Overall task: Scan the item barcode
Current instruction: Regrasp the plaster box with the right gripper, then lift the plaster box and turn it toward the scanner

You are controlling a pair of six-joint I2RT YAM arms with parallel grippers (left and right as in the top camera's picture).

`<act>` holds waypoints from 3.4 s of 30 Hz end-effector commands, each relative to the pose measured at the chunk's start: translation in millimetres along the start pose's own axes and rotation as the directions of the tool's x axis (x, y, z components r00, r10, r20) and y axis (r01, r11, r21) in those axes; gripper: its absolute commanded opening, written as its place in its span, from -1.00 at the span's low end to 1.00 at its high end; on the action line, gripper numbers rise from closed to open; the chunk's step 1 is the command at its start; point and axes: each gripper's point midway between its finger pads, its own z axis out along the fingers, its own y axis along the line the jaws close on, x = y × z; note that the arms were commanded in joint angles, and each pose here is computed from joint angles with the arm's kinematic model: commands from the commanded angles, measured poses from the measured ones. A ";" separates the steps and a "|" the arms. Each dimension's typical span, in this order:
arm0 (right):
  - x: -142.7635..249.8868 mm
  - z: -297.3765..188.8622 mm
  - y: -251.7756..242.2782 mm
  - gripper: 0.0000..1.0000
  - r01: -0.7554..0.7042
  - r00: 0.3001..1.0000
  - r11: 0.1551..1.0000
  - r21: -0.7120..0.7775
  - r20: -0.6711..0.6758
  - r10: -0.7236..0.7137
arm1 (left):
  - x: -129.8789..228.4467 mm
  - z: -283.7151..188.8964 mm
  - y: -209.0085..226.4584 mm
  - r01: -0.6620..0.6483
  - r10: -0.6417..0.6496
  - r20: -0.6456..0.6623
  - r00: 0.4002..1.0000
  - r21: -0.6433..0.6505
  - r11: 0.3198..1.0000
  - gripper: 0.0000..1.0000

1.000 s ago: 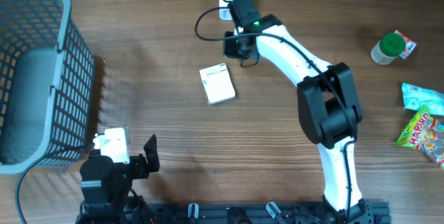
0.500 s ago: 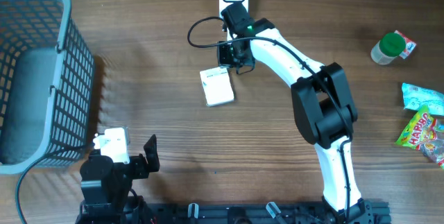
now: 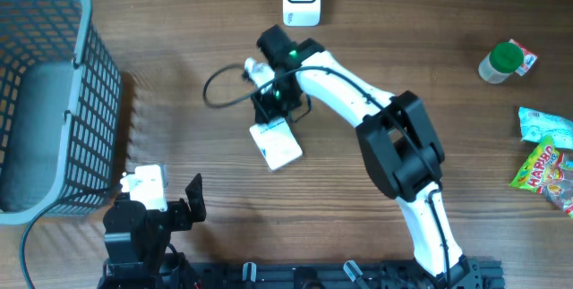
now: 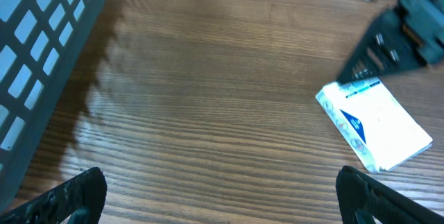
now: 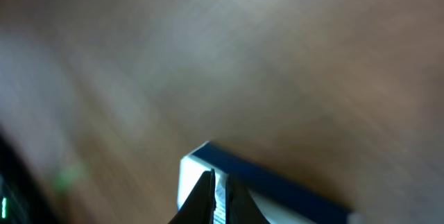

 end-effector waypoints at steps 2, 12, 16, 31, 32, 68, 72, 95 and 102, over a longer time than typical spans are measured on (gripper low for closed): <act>29.7 19.5 29.2 -0.90 0.259 0.957 0.958 -0.120 -0.100 -0.271 | 0.9 0.6 -1.0 -0.002 0.002 0.001 1.000 0.008 1.000 1.00; 43.3 8.4 20.3 1.00 0.099 0.975 0.995 0.006 -0.199 -0.096 | 1.0 0.7 -1.0 -0.002 0.002 0.001 1.000 0.008 1.000 1.00; 44.0 -13.7 33.0 0.99 0.098 0.977 0.995 0.009 -0.191 -0.095 | 0.9 0.6 -1.0 -0.002 0.002 0.001 1.000 0.008 1.000 1.00; 39.8 -56.7 -58.1 0.99 -0.060 0.989 0.796 0.603 -0.073 0.130 | 0.9 0.6 -1.0 -0.002 0.002 0.001 1.000 0.008 1.000 1.00; 43.0 -53.1 -60.5 0.99 -0.077 0.987 0.792 0.606 -0.068 0.148 | 1.0 0.7 -1.0 -0.002 0.002 0.001 1.000 0.008 1.000 1.00; 29.1 -32.0 -24.8 0.27 -0.055 0.997 0.968 0.244 -0.033 0.065 | 0.9 0.6 -1.0 -0.002 0.002 0.001 1.000 0.008 1.000 1.00; -0.9 -60.3 -9.4 0.26 0.051 0.996 0.967 0.248 0.052 -0.066 | 1.0 0.7 -1.0 -0.002 0.002 0.001 1.000 0.008 1.000 1.00; -136.9 -203.0 117.8 0.50 0.685 0.188 0.428 0.589 0.424 -0.886 | 1.0 0.7 -1.0 -0.002 0.002 0.001 1.000 0.008 1.000 1.00; -131.9 -216.0 159.3 0.49 0.656 -0.388 -0.139 0.742 0.174 -0.905 | 0.9 0.6 -1.0 -0.002 0.002 0.001 1.000 0.008 1.000 1.00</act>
